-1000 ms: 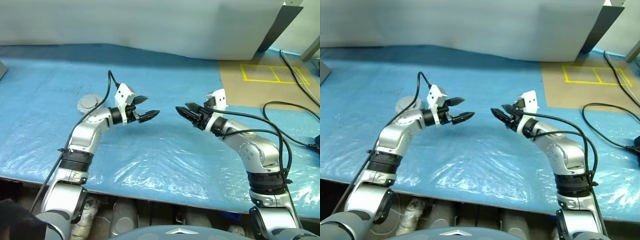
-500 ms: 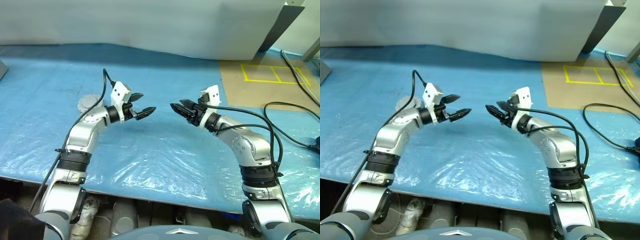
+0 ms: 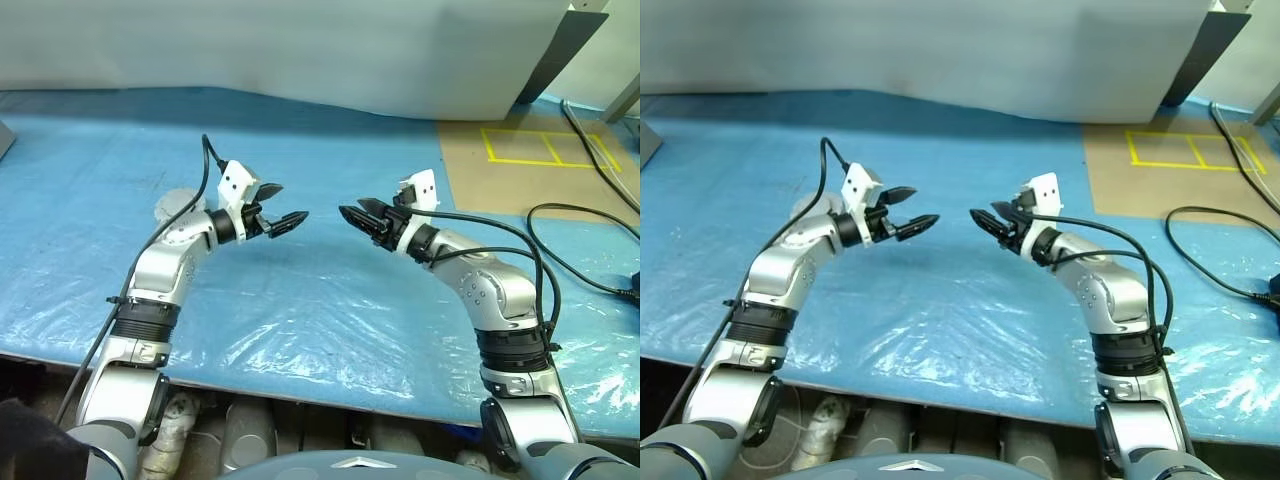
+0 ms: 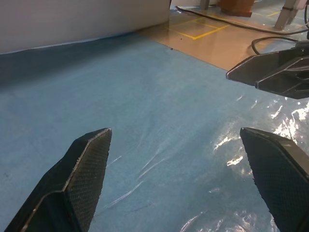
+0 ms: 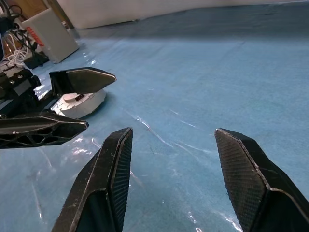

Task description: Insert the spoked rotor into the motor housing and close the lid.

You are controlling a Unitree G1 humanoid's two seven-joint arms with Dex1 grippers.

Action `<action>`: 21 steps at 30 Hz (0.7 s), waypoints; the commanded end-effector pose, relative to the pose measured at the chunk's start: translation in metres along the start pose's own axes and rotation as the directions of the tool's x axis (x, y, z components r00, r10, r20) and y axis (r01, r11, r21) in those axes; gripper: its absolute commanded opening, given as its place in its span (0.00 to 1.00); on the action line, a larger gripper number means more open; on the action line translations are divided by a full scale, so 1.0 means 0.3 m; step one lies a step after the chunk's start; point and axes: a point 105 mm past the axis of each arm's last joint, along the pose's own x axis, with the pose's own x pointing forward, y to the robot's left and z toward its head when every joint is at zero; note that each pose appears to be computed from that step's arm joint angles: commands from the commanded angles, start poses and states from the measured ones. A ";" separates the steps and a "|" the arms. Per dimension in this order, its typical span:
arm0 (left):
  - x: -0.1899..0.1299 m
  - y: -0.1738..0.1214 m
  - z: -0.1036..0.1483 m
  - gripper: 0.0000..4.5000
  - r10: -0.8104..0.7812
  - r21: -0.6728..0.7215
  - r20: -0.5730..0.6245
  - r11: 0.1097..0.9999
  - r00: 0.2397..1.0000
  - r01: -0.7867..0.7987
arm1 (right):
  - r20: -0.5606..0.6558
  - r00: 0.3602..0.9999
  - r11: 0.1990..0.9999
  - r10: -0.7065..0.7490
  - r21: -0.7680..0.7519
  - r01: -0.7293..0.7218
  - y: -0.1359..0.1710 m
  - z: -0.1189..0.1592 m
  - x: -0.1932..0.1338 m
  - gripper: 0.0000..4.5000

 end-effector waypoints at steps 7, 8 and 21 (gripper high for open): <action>-0.014 0.019 0.048 1.00 0.016 0.050 0.031 0.999 0.999 -0.018 | 0.037 0.999 1.000 0.007 -0.023 -0.006 0.012 0.031 0.024 0.63; -0.016 0.020 0.047 1.00 0.017 0.049 0.030 0.999 0.999 -0.019 | 0.038 0.999 1.000 0.010 -0.023 -0.009 0.013 0.032 0.024 0.63; -0.011 0.012 0.045 1.00 0.023 0.037 0.037 0.999 0.999 -0.024 | 0.035 0.999 0.997 0.012 -0.073 -0.009 0.015 0.040 0.014 0.63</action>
